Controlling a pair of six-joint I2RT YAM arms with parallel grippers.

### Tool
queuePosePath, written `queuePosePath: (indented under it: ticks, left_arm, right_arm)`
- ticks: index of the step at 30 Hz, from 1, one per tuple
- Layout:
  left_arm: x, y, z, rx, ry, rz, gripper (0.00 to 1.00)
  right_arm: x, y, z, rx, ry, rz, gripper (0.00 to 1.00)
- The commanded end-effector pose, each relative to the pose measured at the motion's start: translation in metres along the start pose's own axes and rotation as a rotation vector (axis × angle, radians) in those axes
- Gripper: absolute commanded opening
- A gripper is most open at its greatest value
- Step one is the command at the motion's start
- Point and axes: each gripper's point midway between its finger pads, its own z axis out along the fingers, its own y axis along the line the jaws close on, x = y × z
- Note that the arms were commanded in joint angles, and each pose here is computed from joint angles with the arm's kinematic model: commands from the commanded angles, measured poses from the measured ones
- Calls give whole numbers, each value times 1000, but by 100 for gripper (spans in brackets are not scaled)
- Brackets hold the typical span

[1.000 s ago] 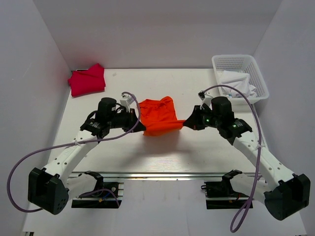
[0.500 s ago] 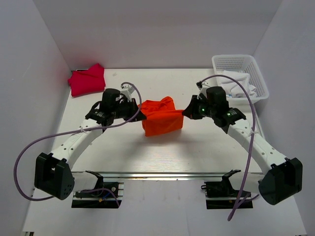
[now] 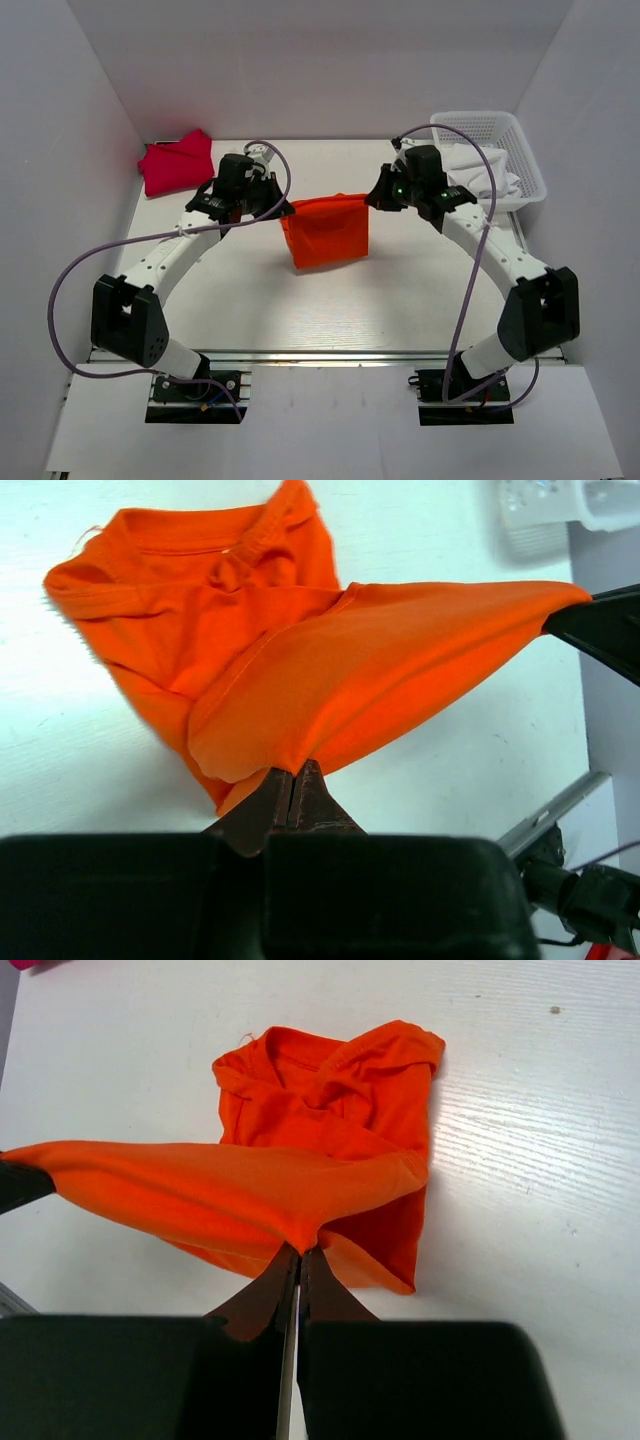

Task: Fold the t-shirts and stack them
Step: Fold the long partially folded tshirt into a neat square

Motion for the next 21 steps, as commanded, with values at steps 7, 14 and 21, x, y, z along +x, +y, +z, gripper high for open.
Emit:
queuePosePath:
  ticks: [7,14,21]
  left_arm:
    - [-23,48,12,-172,-18,-79,0]
    - [-28,83,44,-228,-2,-126,0]
    - [-36,108,89,-213,-24,-121,27]
  right_arm:
    - [-34,-20,48,-20,12,11,0]
    - [-20,-49,106,3,125,94,0]
    - [-20,-71,149,7,130,131,0]
